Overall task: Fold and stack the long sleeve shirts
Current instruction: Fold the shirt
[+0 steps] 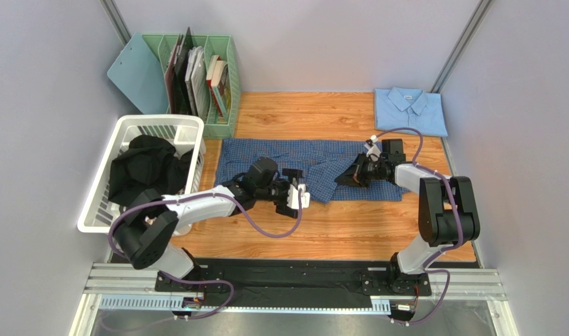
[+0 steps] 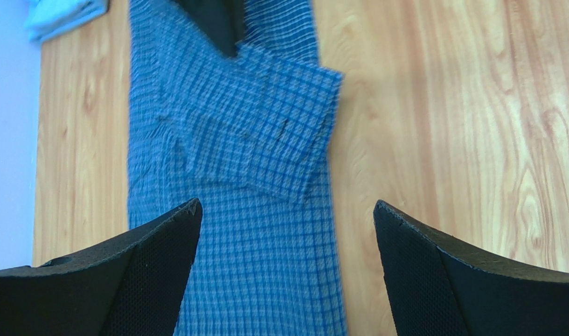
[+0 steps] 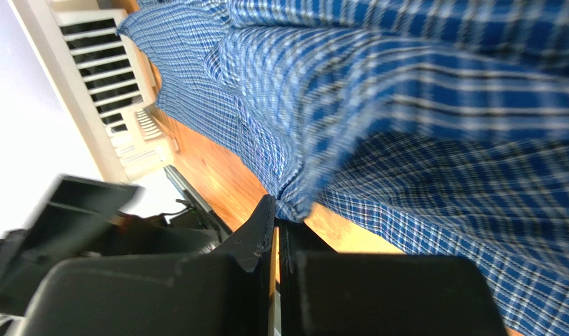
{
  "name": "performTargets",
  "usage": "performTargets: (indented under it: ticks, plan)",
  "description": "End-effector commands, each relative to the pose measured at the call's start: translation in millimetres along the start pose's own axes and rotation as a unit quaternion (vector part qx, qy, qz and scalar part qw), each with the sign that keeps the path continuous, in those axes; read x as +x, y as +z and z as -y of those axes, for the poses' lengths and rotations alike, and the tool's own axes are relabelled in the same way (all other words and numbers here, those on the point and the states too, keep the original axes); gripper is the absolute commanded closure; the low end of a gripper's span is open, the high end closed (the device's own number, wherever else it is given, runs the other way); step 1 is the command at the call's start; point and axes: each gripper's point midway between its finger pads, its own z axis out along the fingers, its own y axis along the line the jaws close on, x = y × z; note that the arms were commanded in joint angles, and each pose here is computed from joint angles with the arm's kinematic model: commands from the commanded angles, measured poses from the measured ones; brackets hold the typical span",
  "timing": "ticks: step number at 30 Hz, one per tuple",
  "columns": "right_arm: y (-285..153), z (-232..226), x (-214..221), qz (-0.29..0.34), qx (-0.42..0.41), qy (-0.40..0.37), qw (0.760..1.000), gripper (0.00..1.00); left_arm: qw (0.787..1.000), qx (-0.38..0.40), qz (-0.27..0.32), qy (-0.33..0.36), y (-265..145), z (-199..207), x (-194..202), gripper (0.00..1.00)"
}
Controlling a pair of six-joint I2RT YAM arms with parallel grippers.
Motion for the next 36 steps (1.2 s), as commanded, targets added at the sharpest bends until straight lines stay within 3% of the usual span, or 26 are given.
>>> performTargets:
  ticks: [1, 11, 20, 28, 29, 32, 34, 36]
  plan:
    - [-1, -14, -17, 0.009, -0.026, 0.006, 1.0, 1.0, 0.993, -0.03, 0.045, 0.109, 26, -9, -21, 0.02]
    - [3, -9, -16, 0.001, -0.029, 0.016, 0.999, 1.0, 0.982, -0.012, 0.054, 0.178, 70, 9, -26, 0.07]
    - [4, -9, -14, -0.003, -0.033, 0.023, 0.999, 1.0, 0.983, -0.02, 0.028, 0.181, 103, 6, -11, 0.17]
    - [5, -8, -11, -0.008, -0.035, 0.025, 0.999, 1.0, 0.985, -0.053, 0.029, 0.16, 104, -8, -16, 0.47]
    - [4, -8, -12, -0.006, -0.034, 0.024, 0.999, 1.0, 0.986, -0.058, 0.031, 0.155, 102, -11, -19, 0.55]
    - [3, -9, -11, -0.007, -0.035, 0.021, 0.999, 1.0, 0.988, -0.055, 0.038, 0.139, 97, -12, -26, 0.7]
    - [3, -11, -11, -0.006, -0.037, 0.02, 0.999, 1.0, 0.989, -0.052, 0.041, 0.133, 94, -12, -30, 0.74]
    - [3, -11, -11, -0.009, -0.04, 0.02, 0.999, 1.0, 0.99, -0.049, 0.033, 0.131, 93, -12, -29, 0.87]
